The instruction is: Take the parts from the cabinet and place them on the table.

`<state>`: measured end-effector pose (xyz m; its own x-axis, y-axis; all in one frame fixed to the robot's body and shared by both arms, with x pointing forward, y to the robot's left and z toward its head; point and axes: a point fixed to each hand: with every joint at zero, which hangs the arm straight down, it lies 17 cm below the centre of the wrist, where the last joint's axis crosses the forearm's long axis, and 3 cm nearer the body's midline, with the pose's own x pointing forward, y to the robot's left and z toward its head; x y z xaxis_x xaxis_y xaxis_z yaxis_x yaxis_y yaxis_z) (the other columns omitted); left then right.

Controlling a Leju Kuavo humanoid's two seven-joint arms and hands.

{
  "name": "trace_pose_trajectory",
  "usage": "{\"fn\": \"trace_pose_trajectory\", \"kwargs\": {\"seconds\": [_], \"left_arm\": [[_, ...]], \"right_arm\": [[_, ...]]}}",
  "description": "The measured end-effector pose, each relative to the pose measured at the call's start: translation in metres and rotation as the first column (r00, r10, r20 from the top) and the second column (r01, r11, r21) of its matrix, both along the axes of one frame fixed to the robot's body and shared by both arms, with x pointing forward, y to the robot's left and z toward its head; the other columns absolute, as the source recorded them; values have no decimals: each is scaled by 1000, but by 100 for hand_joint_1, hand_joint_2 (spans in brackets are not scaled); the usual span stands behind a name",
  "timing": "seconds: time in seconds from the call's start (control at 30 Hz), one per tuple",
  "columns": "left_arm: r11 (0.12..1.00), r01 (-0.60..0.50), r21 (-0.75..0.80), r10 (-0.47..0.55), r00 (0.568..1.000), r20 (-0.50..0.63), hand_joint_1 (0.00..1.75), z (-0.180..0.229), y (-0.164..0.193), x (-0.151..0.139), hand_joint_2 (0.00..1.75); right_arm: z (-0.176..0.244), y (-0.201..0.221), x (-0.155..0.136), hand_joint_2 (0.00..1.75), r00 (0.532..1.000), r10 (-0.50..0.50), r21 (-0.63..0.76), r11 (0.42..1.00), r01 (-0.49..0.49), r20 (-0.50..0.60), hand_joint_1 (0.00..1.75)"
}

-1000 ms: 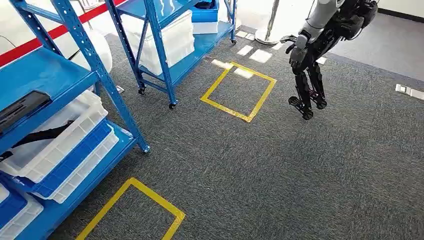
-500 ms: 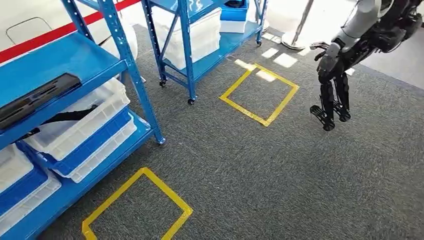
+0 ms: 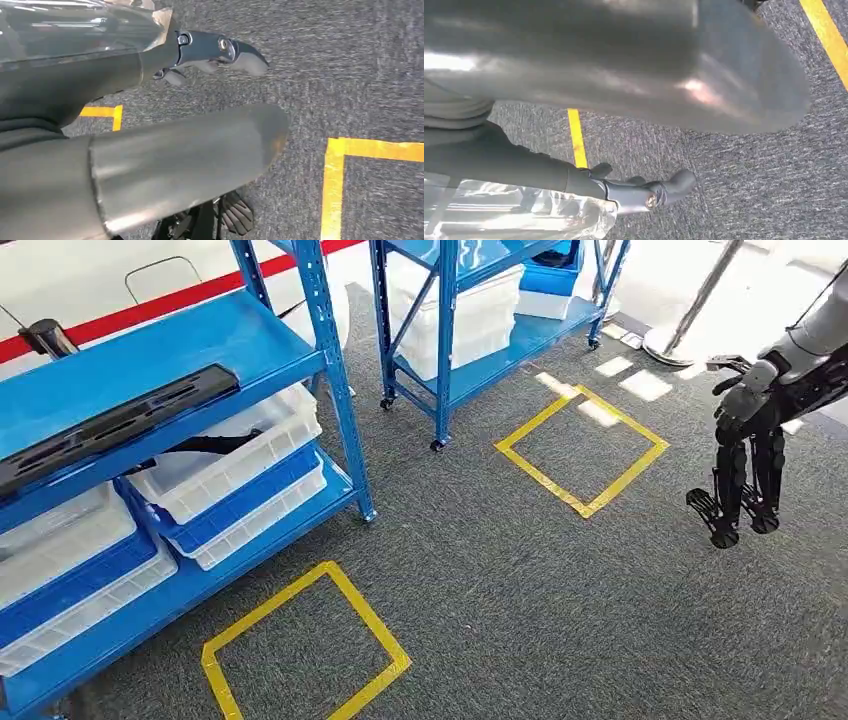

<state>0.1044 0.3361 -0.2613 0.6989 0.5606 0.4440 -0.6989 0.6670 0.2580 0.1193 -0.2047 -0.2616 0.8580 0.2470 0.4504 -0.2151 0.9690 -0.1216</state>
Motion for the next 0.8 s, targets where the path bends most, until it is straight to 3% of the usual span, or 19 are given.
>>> {"fn": "trace_pose_trajectory", "kwargs": {"seconds": [0.53,0.8], "left_arm": [[1000,0,5,0,1000,14,0,1,5,6,0],[1000,25,-8,-25,999,19,0,1,-10,9,0]], "right_arm": [[3,5,9,0,1000,9,13,1000,-9,13,0],[0,-1,0,0,1000,6,1,1000,-6,-6,0]]}}
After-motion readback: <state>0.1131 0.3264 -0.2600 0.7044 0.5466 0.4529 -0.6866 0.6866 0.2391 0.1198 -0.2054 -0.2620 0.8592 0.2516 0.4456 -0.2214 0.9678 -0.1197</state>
